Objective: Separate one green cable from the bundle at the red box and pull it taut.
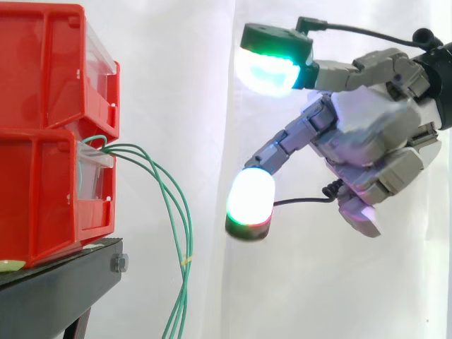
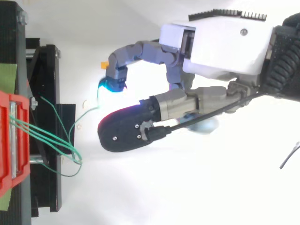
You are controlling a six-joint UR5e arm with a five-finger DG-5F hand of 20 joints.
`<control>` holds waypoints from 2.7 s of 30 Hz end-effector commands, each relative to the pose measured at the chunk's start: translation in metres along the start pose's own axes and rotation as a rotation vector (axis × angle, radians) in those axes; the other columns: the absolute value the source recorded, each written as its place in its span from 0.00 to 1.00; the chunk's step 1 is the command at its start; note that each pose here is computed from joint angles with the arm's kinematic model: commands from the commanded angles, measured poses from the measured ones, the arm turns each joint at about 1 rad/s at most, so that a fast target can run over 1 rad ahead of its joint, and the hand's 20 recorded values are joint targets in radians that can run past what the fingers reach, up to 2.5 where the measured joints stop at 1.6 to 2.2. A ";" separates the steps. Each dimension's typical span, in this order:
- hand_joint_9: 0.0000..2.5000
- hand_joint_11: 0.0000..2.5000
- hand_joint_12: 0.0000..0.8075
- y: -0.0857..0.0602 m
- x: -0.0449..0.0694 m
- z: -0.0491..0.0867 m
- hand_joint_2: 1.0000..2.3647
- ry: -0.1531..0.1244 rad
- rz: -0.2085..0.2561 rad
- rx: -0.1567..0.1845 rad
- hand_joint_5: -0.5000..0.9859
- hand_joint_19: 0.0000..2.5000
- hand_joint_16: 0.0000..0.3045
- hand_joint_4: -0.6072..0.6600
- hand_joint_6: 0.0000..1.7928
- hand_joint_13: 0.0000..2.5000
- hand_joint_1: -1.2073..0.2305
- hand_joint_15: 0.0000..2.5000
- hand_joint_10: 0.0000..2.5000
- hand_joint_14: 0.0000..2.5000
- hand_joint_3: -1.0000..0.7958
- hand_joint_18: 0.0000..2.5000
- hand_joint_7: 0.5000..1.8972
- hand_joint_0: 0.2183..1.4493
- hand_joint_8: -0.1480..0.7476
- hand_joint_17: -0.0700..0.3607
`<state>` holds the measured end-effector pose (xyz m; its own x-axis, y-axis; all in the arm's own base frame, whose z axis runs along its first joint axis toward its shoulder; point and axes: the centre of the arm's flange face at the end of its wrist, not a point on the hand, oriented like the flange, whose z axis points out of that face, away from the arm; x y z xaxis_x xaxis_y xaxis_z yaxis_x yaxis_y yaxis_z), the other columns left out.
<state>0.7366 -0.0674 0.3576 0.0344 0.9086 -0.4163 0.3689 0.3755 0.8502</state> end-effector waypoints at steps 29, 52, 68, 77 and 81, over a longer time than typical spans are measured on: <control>0.91 0.75 0.61 -0.029 0.029 0.042 0.00 -0.160 -0.271 -0.268 0.27 0.49 0.33 0.78 0.28 0.84 0.68 0.66 0.01 0.11 0.28 0.99 0.12 0.09 0.54 0.69; 0.89 0.74 0.63 -0.039 0.078 0.034 0.00 -0.070 0.083 -0.248 0.28 0.46 0.35 0.77 0.28 0.82 0.68 0.62 0.01 0.15 0.28 0.93 0.13 0.09 0.57 0.72; 0.87 0.73 0.65 -0.046 0.103 0.043 0.00 -0.150 0.233 -0.395 0.29 0.44 0.35 0.77 0.28 0.79 0.67 0.60 0.01 0.17 0.28 0.89 0.13 0.09 0.58 0.72; 0.87 0.73 0.64 -0.046 0.106 0.045 0.00 -0.140 0.295 -0.426 0.29 0.45 0.35 0.77 0.28 0.79 0.67 0.60 0.01 0.17 0.28 0.88 0.13 0.09 0.59 0.72; 0.87 0.73 0.65 -0.066 0.111 0.044 0.00 -0.136 0.306 -0.414 0.29 0.45 0.35 0.77 0.28 0.79 0.67 0.60 0.01 0.17 0.28 0.88 0.13 0.09 0.58 0.72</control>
<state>0.7609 0.0019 0.2518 0.2137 0.9648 -0.1531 -0.0753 0.1725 0.9821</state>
